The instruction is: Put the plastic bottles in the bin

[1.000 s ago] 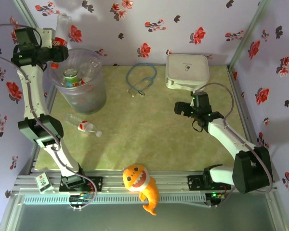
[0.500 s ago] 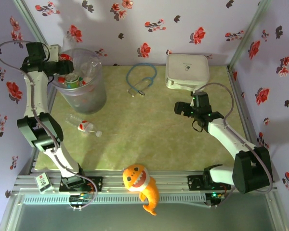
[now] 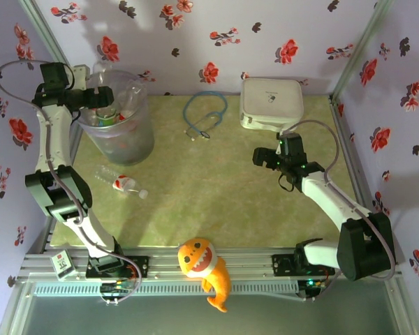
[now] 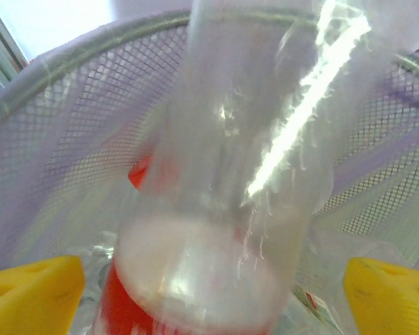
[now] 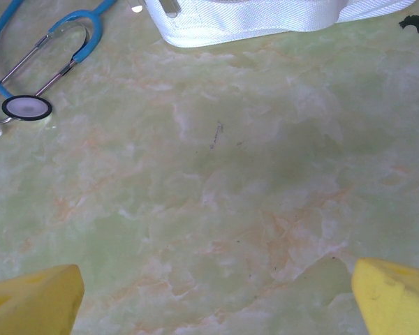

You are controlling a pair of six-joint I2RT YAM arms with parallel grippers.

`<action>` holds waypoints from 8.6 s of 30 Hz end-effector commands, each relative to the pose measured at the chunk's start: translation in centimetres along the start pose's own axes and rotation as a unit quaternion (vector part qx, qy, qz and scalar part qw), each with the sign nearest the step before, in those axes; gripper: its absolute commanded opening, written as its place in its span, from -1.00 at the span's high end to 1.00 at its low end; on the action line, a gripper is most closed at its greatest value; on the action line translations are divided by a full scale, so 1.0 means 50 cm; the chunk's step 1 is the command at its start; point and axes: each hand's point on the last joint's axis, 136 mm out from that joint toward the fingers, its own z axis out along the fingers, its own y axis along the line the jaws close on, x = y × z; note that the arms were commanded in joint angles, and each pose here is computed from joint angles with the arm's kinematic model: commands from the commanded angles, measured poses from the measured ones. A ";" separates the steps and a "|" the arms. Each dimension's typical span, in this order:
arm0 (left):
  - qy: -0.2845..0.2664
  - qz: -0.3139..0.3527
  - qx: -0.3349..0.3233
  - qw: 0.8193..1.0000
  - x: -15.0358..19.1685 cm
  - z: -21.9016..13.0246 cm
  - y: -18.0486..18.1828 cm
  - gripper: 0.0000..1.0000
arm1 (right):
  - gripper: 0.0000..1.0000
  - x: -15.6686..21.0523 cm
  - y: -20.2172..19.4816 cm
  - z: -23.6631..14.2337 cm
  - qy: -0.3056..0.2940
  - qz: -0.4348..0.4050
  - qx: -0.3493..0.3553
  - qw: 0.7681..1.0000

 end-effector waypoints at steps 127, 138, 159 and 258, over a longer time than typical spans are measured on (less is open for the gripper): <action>0.149 -0.410 -0.287 0.853 0.687 -0.045 -0.010 -0.84 | -0.99 0.021 -0.025 0.012 0.007 -0.019 0.024 1.000; 0.140 -0.400 -0.308 0.852 0.704 -0.089 0.036 -0.92 | -0.99 0.023 -0.019 0.016 0.010 -0.014 0.016 1.000; 0.100 -0.405 -0.318 0.851 0.665 -0.102 0.079 -0.38 | -0.99 0.025 -0.021 0.006 0.011 -0.008 0.016 1.000; -0.075 0.081 -0.160 0.981 -0.136 -0.132 -0.016 -0.99 | -0.99 0.026 -0.028 -0.011 0.010 -0.007 0.026 1.000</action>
